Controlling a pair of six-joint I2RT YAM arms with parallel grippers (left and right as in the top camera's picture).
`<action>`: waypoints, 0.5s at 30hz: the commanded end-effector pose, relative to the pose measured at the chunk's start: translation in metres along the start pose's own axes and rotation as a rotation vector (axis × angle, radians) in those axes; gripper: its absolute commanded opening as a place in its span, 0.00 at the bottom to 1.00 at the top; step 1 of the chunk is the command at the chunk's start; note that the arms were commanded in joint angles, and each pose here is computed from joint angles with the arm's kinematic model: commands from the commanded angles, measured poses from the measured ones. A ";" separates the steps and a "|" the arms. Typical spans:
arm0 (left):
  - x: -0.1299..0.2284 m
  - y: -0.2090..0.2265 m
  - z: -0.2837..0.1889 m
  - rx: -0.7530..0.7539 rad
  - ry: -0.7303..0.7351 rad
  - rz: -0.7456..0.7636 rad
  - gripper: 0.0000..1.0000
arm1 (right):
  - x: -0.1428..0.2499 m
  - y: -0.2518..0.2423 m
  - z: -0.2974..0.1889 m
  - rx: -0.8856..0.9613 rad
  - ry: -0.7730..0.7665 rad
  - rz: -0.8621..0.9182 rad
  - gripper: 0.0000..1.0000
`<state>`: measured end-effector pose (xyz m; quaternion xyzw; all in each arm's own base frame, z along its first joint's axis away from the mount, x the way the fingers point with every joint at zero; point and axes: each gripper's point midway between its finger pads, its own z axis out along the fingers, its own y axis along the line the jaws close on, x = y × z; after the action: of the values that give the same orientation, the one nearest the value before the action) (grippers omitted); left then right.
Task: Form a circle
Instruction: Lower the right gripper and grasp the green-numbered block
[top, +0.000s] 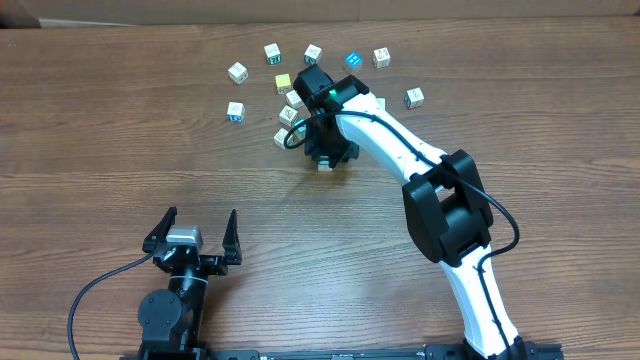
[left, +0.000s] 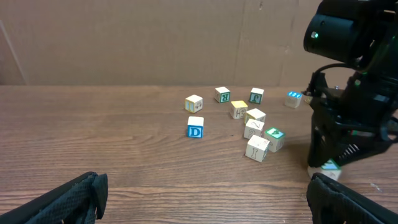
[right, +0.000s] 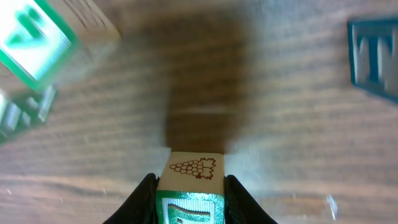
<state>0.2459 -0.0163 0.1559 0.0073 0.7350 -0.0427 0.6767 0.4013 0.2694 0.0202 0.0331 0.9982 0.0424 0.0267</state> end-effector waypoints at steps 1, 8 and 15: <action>0.000 0.002 0.000 -0.009 -0.003 0.014 1.00 | 0.022 0.000 0.005 -0.002 0.094 0.000 0.26; 0.000 0.002 0.000 -0.009 -0.003 0.014 1.00 | 0.041 0.006 0.003 -0.025 0.170 -0.006 0.27; 0.000 0.002 0.000 -0.009 -0.003 0.014 1.00 | 0.044 0.010 0.003 -0.019 0.164 -0.020 0.32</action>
<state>0.2459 -0.0163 0.1559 0.0073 0.7350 -0.0427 0.6767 0.3650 0.2756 0.0198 0.0254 0.9974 0.0504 -0.0458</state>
